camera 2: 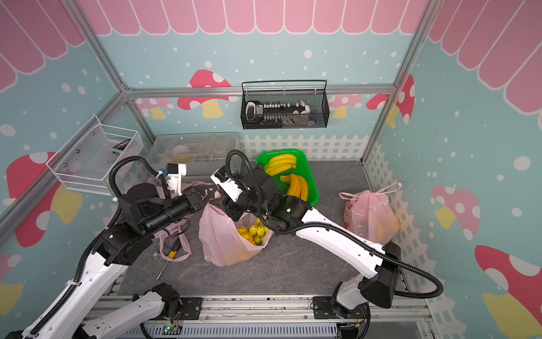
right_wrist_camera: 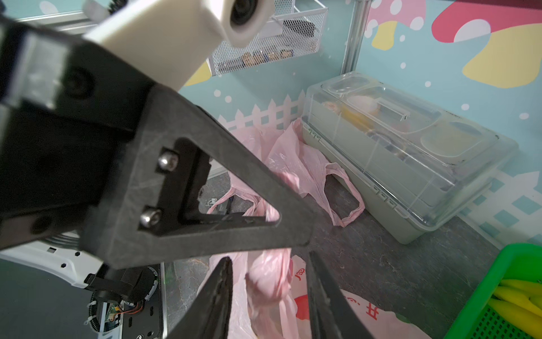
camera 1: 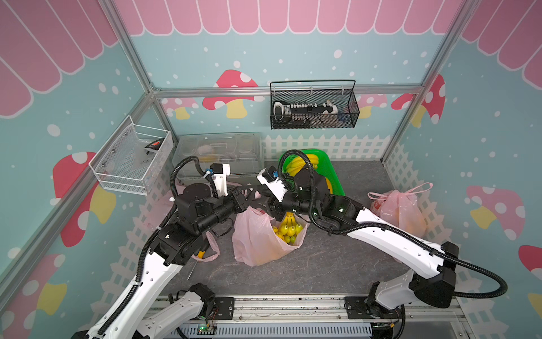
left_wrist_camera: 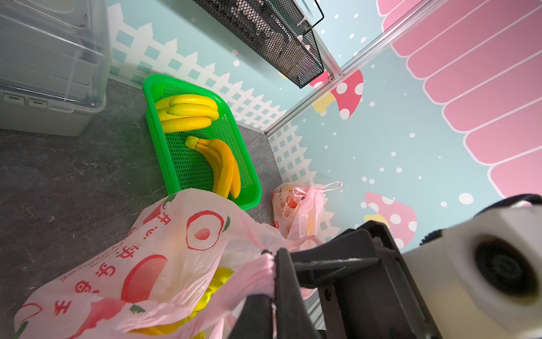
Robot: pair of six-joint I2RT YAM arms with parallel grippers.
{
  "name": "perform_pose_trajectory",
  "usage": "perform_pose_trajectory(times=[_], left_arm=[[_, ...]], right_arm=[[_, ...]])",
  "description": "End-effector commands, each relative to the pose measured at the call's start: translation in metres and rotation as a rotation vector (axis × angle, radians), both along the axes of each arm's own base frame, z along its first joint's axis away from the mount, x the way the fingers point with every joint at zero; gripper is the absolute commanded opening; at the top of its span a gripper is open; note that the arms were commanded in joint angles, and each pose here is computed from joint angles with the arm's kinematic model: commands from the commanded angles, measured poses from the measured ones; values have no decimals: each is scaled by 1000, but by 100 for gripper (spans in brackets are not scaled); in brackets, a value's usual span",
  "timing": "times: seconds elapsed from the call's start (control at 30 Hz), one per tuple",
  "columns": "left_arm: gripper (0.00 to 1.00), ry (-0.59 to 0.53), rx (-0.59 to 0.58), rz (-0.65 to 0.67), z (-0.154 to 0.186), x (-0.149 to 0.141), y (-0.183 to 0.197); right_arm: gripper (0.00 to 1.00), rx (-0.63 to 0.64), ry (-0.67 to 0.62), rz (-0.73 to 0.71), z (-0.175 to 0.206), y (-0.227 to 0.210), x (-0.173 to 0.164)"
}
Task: Place the banana into a plastic bag & tie a knot
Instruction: Adjust the plastic bag at the center of the board.
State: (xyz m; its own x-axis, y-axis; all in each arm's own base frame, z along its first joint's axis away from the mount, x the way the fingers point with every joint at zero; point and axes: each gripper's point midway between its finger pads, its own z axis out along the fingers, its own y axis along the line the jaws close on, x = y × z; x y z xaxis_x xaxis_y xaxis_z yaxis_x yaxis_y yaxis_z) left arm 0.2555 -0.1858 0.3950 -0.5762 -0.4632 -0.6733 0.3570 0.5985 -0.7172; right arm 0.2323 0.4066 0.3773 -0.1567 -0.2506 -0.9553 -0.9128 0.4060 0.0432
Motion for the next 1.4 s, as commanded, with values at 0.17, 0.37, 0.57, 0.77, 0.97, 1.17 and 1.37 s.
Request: perform_pose_trajectory(times=[0.17,0.37,0.57,0.77,0.97,1.17,1.37], left_arm=[[0,-28,-26,-7,8,-4,1],[0,-26,-17,0,5,-4,3],[17,-92,102,73,15,-18,30],[49,-270,200,175,39,-44,68],[66,-388,166,155,36,-42,60],[72,-554,131,42,30,-33,27],[72,-636,174,28,20,-24,13]], right_arm=[[28,30,-23,-2,13,2,-3],[5,31,-31,-33,21,-2,0],[0,-19,-74,-155,39,-22,16],[0,-88,-87,-190,39,-26,25],[0,-90,-89,-98,48,-16,12],[0,-96,-90,-88,51,-15,10],[0,-92,-78,-68,50,-13,7]])
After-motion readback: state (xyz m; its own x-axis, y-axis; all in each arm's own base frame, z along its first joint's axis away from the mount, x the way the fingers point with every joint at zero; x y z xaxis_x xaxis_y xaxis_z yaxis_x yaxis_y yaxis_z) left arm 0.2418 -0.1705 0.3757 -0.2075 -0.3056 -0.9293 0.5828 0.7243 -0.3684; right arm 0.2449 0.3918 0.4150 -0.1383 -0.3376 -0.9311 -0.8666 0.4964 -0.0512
